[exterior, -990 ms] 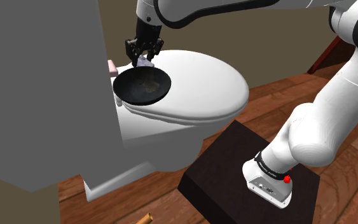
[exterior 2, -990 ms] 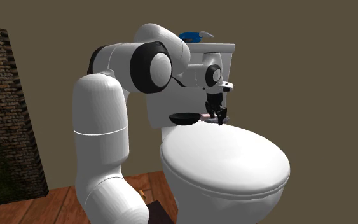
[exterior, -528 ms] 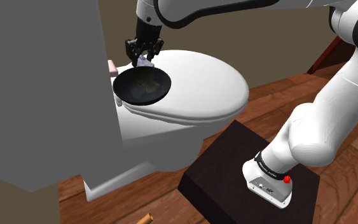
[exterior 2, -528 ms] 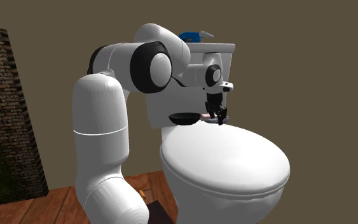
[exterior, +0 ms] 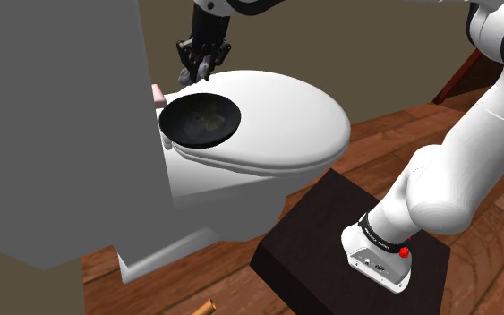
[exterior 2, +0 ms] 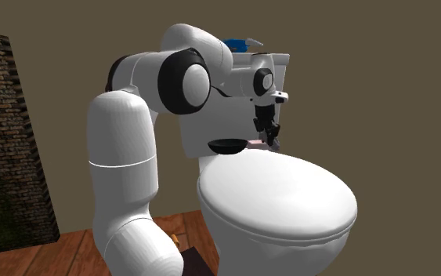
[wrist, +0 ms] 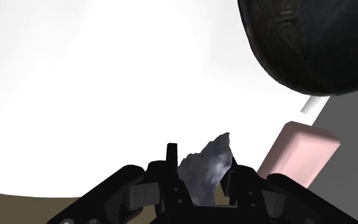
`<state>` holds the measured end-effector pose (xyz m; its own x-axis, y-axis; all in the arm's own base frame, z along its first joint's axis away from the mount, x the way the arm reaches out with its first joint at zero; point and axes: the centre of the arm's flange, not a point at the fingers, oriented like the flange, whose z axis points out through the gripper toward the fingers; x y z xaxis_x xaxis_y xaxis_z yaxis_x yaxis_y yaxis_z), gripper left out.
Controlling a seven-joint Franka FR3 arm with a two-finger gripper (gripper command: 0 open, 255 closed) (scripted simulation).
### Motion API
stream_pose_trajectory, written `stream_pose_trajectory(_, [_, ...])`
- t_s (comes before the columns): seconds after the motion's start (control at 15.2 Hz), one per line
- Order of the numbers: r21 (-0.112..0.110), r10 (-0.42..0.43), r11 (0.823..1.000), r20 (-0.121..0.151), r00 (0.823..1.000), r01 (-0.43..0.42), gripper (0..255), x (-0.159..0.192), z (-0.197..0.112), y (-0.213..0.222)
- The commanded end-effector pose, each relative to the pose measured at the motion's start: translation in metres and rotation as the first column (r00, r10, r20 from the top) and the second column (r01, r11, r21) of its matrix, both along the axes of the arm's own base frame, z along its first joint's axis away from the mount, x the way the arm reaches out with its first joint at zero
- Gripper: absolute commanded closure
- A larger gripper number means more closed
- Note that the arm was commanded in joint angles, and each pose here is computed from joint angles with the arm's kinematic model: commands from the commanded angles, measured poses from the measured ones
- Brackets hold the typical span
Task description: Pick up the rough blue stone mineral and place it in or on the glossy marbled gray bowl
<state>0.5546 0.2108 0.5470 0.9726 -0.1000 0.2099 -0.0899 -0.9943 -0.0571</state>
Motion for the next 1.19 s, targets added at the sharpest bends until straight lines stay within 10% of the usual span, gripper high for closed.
stream_pose_trajectory(0.0, [0.0,0.0,1.0,0.0,1.0,0.0,255,0.001,0.011,0.001])
stream_pose_trajectory(1.12, [0.0,0.0,1.0,0.0,1.0,0.0,255,-0.01,0.095,0.008])
